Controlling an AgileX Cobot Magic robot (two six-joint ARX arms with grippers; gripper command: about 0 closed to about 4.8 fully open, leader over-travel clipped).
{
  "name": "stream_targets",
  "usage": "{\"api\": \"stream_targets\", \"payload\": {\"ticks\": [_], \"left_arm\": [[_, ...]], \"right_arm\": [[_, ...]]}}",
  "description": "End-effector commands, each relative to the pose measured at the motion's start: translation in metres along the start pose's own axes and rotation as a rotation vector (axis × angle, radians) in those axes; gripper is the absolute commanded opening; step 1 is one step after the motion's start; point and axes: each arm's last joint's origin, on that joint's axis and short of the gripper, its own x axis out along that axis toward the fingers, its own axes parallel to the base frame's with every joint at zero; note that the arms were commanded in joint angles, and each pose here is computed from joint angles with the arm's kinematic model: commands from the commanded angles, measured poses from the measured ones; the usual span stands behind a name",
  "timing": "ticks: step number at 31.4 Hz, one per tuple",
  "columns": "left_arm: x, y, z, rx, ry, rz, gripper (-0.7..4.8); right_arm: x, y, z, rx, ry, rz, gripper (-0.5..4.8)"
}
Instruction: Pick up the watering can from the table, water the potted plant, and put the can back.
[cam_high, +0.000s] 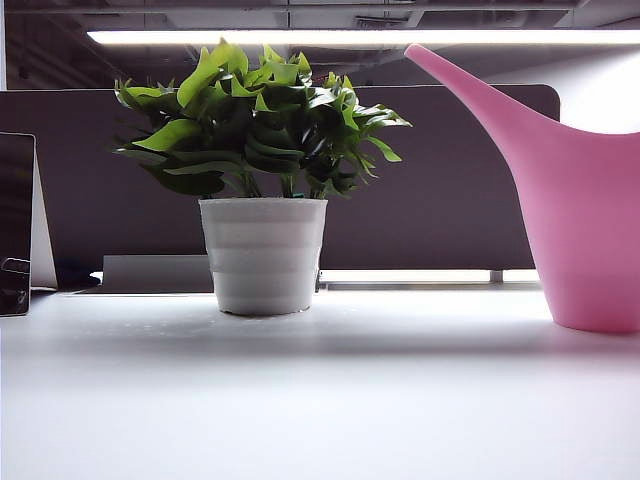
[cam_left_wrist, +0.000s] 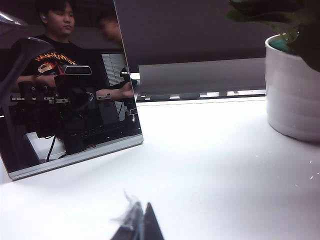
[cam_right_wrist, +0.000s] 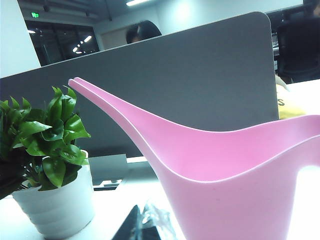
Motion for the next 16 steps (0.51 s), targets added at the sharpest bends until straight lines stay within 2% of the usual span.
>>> {"api": "stream_targets", "payload": {"ticks": [1, 16], "left_arm": [[0.0, 0.0001, 0.0014, -0.001, -0.012, 0.0, -0.05], [0.0, 0.0001, 0.0014, -0.001, -0.013, -0.001, -0.05]], "right_arm": [[-0.0005, 0.0007, 0.0021, -0.006, -0.014, 0.005, -0.06], [-0.0005, -0.0002, -0.001, 0.0, 0.017, -0.004, -0.06]]}}
